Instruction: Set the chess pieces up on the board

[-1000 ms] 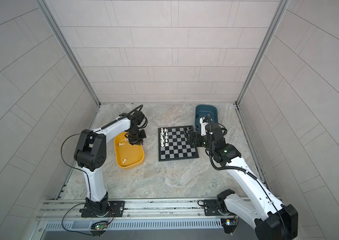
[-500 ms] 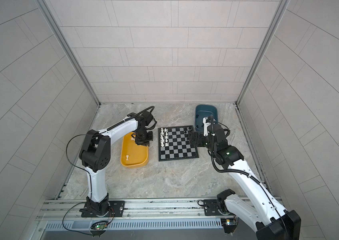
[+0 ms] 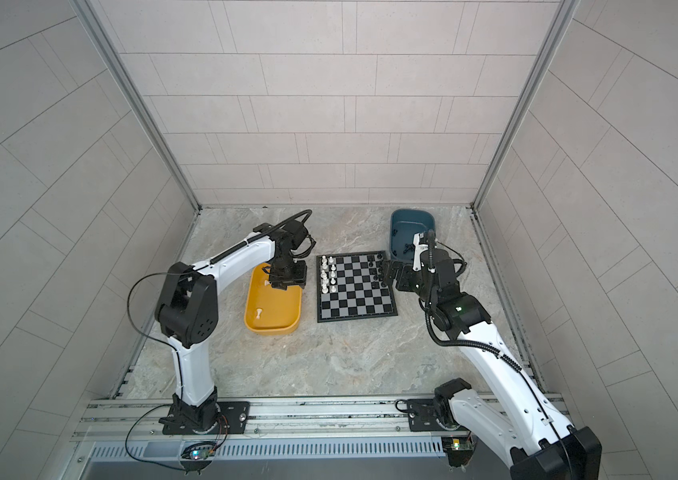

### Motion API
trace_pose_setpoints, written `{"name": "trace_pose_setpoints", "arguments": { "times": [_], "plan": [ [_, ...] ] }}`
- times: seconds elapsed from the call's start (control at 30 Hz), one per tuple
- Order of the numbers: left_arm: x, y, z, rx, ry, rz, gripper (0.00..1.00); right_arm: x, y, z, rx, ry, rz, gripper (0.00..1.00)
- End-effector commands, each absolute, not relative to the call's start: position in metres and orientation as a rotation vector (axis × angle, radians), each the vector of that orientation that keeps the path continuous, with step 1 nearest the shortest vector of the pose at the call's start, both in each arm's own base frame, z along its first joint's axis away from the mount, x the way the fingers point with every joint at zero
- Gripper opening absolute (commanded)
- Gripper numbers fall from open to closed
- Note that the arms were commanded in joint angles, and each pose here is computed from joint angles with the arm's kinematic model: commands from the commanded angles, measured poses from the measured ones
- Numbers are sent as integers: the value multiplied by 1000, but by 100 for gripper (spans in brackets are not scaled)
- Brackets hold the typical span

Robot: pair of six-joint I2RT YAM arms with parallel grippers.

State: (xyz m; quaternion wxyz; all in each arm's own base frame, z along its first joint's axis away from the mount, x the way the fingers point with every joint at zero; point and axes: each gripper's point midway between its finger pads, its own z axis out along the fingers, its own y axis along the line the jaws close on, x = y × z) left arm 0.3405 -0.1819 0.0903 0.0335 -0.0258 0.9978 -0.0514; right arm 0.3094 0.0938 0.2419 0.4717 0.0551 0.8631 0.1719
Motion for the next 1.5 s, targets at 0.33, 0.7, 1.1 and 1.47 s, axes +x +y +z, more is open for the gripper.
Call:
{"name": "trace_pose_setpoints", "arguments": {
  "times": [0.33, 0.7, 1.1, 1.47],
  "plan": [
    [381, -108, 89, -228, 3000, 40, 38, 303, 126, 238, -2, 2147, 511, 92],
    [408, -109, 66, -272, 2957, 58, 34, 302, 134, 239, -31, 2128, 555, 92],
    [422, -107, 50, -293, 2944, 84, 27, 298, 135, 237, -41, 2137, 564, 92],
    [432, -101, 38, -339, 2938, 93, 24, 294, 131, 239, -36, 2138, 544, 92]
  ]
}}
